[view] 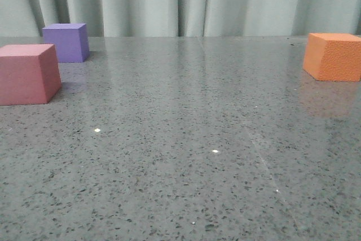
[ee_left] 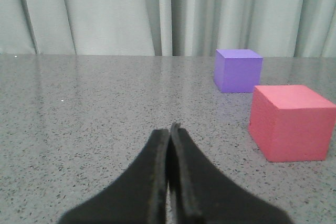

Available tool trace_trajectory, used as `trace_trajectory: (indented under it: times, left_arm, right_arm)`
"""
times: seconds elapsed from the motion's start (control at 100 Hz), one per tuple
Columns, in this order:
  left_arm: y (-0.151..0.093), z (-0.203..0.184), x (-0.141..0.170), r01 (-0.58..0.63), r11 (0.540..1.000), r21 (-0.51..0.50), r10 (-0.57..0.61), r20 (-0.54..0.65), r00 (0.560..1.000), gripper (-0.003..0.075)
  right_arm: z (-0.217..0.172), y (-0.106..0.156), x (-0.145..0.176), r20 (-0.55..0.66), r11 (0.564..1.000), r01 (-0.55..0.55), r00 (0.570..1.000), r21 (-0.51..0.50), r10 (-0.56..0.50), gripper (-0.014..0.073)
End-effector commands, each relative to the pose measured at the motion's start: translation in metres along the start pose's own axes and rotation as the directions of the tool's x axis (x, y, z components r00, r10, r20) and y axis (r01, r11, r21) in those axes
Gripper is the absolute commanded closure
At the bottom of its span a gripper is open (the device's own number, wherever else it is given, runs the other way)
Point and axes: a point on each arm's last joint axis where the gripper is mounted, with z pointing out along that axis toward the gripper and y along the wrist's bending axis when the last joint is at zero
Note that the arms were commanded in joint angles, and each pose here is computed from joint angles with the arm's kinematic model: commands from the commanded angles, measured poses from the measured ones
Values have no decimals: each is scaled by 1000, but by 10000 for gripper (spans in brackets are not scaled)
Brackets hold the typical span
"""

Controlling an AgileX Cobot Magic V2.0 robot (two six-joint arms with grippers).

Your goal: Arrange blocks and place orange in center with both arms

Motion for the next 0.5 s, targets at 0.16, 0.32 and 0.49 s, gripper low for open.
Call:
trace_trajectory:
  times: [0.16,0.32,0.49]
  left_arm:
    - [1,-2,-3,9,1000,-11,-8,103,995,739]
    - [1,-2,-3,9,1000,-11,-8,103,995,739]
    - [1,-2,-3,9,1000,-11,-8,103,995,739]
  right_arm:
    - [-3,1,-10,113,1000,17,994,-13,-16,716]
    - [-3,1,-10,113,1000,17,994,-13,-16,716]
    - [-3,1,-10,113,1000,17,994,-13,-16,716]
